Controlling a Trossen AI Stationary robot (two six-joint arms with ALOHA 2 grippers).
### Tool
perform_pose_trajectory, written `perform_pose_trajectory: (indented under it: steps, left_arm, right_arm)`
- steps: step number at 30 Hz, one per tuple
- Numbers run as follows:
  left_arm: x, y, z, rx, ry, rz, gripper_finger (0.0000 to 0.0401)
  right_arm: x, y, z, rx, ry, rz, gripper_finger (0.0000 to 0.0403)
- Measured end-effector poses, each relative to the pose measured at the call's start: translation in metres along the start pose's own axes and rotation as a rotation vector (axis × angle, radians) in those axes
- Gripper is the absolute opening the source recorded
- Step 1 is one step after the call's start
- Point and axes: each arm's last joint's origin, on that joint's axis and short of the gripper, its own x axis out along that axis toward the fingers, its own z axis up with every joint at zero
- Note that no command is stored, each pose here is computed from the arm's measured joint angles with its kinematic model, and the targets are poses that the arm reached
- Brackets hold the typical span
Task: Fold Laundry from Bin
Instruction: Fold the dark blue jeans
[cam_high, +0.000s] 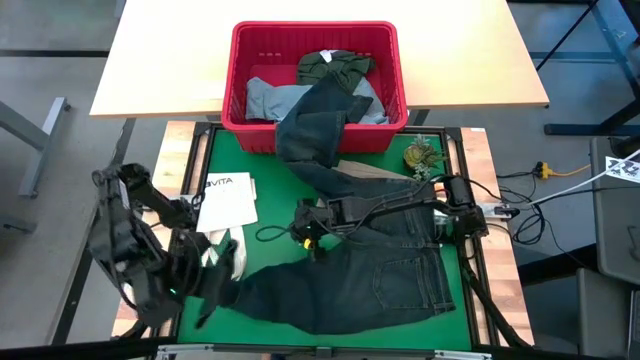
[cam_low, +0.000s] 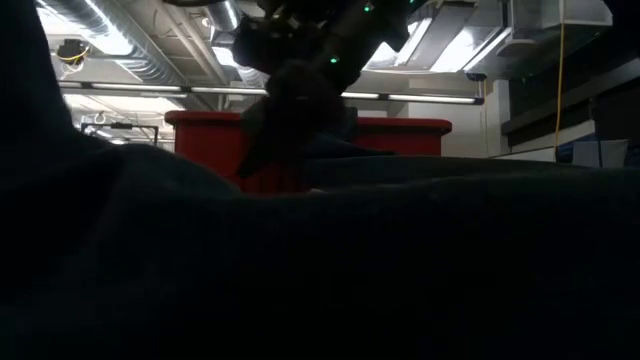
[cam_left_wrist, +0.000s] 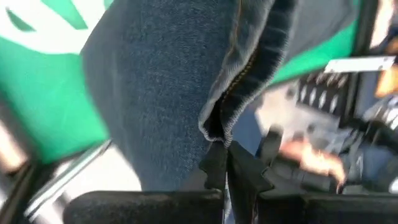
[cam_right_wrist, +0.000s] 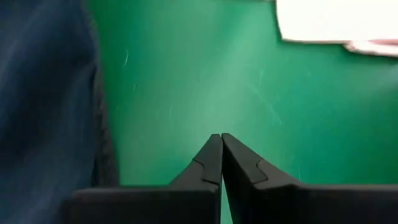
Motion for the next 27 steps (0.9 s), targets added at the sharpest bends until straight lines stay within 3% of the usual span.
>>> perform_pose_trajectory:
  steps: [3,9,18,23,27]
  left_arm:
    - [0.01,-0.005,-0.002,0.034,-0.056,-0.011,0.0]
    - [0.007,-0.004,-0.001,0.08,-0.052,-0.017,0.0]
    - [0.003,-0.002,0.0,0.137,-0.046,-0.025,0.0]
    - [0.002,-0.003,0.003,0.156,-0.08,-0.052,0.0]
    - [-0.002,-0.003,0.006,0.153,-0.111,-0.088,0.0]
  right_arm:
    - [-0.01,0.007,-0.001,-0.043,0.035,0.083,0.0005]
    - [-0.017,0.032,0.009,-0.089,-0.059,0.306,0.0007]
    - [-0.019,0.065,0.038,-0.097,-0.298,0.299,0.0021]
    - [-0.02,0.081,0.035,-0.152,-0.264,0.324,0.0035]
    - [-0.019,0.086,0.028,-0.161,-0.175,0.285,0.0079]
